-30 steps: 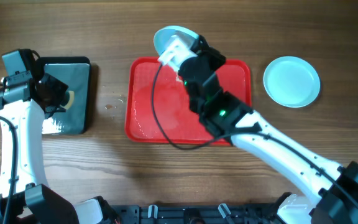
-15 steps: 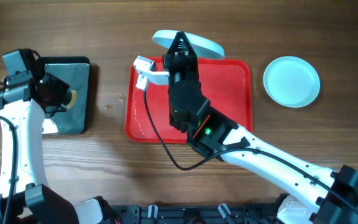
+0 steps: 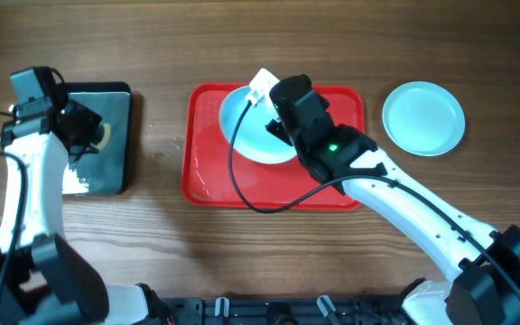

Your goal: Clean dirty plates on tray and stack at the side

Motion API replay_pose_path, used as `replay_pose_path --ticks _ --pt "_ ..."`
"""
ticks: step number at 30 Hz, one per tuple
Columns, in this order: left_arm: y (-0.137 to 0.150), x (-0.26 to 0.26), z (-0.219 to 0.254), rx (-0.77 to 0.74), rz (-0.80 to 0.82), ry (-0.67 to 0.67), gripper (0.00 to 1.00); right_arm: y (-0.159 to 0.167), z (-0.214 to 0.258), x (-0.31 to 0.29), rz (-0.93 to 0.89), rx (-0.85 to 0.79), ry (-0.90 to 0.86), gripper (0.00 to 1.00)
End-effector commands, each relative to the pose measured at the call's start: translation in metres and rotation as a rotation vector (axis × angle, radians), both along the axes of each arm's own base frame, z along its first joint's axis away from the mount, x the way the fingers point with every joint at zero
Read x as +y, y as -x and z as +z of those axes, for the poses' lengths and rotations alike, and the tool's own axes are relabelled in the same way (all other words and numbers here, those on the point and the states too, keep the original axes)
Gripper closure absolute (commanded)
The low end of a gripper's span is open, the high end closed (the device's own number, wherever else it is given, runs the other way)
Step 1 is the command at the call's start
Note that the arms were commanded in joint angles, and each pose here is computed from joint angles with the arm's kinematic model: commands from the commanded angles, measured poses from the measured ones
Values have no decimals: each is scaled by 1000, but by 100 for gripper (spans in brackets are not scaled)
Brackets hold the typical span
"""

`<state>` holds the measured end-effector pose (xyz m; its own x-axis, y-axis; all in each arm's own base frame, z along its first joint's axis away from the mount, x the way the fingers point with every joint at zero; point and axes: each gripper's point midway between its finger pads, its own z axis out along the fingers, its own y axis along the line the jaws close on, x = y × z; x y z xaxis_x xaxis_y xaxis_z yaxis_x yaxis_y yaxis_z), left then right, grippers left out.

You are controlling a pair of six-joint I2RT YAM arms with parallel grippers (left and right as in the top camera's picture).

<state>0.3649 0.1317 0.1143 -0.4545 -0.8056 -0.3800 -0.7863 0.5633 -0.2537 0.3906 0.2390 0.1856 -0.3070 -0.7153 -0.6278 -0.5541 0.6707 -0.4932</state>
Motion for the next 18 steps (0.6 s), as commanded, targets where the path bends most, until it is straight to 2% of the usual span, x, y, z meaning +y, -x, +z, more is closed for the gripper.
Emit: replay_pose_path --ticks 1,3,7,8,10,11,14,18 --pt "-8 6 -33 50 -5 -3 94 3 5 15 -89 69 -248 96" --pt "-10 7 -43 64 -6 4 92 3 6 14 -107 73 -271 96" --pt "-12 7 -56 84 -7 11 76 1 9 16 -142 75 -329 96" --pt "-14 8 -56 80 -7 10 63 0 10 17 -157 77 -354 96" --pt "-15 8 -55 73 -7 8 18 -1 12 17 -161 73 -367 96" --pt "-16 8 -54 70 -7 7 11 -2 13 16 -166 65 -366 96" --pt "-16 9 -46 53 -6 1 11 -8 24 4 -208 -3 -333 96" --pt "-23 -2 -15 -44 -38 33 10 -10 45 4 -72 -133 -134 96"
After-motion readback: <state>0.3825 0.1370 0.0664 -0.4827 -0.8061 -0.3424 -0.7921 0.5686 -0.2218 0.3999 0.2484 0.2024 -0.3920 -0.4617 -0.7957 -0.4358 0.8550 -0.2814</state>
